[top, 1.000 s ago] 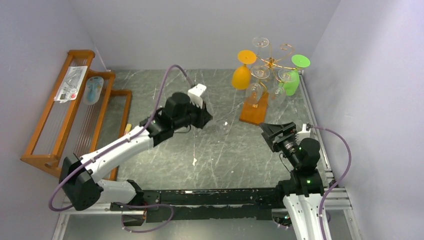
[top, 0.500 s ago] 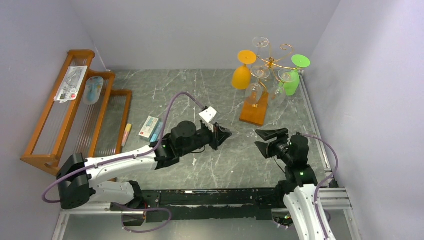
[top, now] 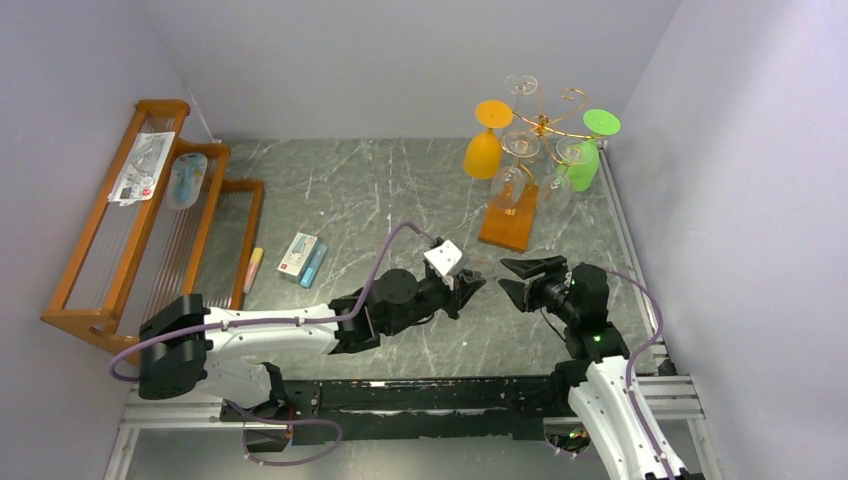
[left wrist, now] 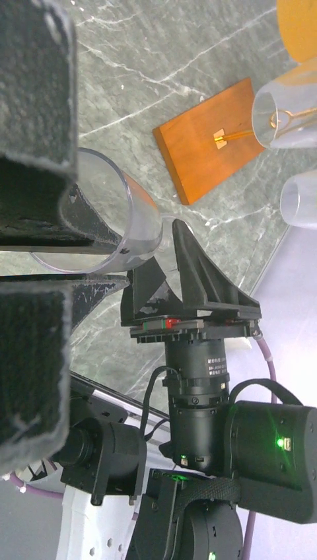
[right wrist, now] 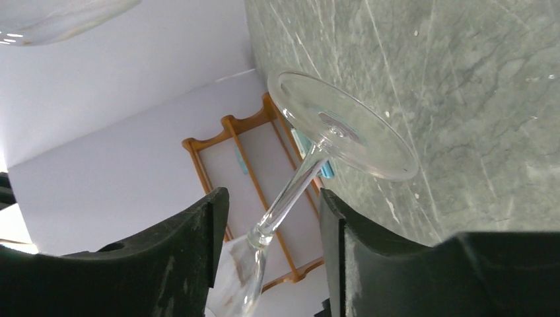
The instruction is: Place the wine glass upside down on the wine glass rack
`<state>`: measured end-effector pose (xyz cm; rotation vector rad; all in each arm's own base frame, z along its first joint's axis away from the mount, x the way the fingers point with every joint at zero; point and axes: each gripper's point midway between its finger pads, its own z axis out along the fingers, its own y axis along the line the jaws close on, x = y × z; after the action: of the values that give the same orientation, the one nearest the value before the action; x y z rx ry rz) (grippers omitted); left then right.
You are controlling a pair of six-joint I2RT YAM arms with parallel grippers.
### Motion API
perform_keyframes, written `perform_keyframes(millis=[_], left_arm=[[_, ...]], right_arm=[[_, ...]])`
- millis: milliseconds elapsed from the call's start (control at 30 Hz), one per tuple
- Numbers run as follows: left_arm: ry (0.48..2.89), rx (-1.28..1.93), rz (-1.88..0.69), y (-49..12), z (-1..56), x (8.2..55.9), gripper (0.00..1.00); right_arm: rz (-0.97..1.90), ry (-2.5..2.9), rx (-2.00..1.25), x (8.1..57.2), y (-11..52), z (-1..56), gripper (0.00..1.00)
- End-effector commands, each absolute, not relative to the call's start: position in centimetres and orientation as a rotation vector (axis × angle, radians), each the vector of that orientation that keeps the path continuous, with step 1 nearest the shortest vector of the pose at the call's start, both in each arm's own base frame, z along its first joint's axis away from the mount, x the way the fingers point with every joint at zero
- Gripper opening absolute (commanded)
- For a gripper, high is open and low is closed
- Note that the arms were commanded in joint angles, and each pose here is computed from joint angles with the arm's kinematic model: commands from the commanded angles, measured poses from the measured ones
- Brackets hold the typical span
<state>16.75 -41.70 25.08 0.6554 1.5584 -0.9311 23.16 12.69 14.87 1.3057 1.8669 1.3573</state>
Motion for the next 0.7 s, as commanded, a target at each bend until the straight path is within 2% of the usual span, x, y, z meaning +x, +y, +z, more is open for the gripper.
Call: perform_keyframes(millis=[0, 100, 267, 433, 500, 633, 667], left_arm=[[1.413, 0.583, -0.93, -42.7, 29.7, 16.8, 0.05], [1.396, 0.598, -0.923, -43.1, 29.8, 16.1, 0.05], [1.381, 0.62, -0.926, -43.5, 29.6, 15.1, 0.05], [1.367, 0.621, -0.945, -43.4, 29.2, 14.2, 0.07], [1.38, 0.615, -0.941, -43.1, 28.9, 14.1, 0.14], [1.416, 0.591, -0.926, -41.9, 28.1, 14.3, 0.38], [1.42, 0.578, -0.931, -41.4, 28.2, 14.2, 0.47]], right_arm=[[1.421, 1.834, 1.34, 23.4, 13.1, 15.1, 0.52], [1.426, 1.8, 1.351, 23.6, 12.9, 15.5, 0.4], [1.453, 1.77, 1.365, 23.6, 12.9, 16.0, 0.28], [1.508, 1.728, 1.38, 23.6, 13.0, 17.2, 0.02], [1.505, 1.701, 1.391, 23.6, 12.7, 17.7, 0.0], [1.436, 1.663, 1.409, 23.5, 11.6, 18.0, 0.0], [1.419, 1.651, 1.409, 23.5, 11.3, 17.9, 0.0]])
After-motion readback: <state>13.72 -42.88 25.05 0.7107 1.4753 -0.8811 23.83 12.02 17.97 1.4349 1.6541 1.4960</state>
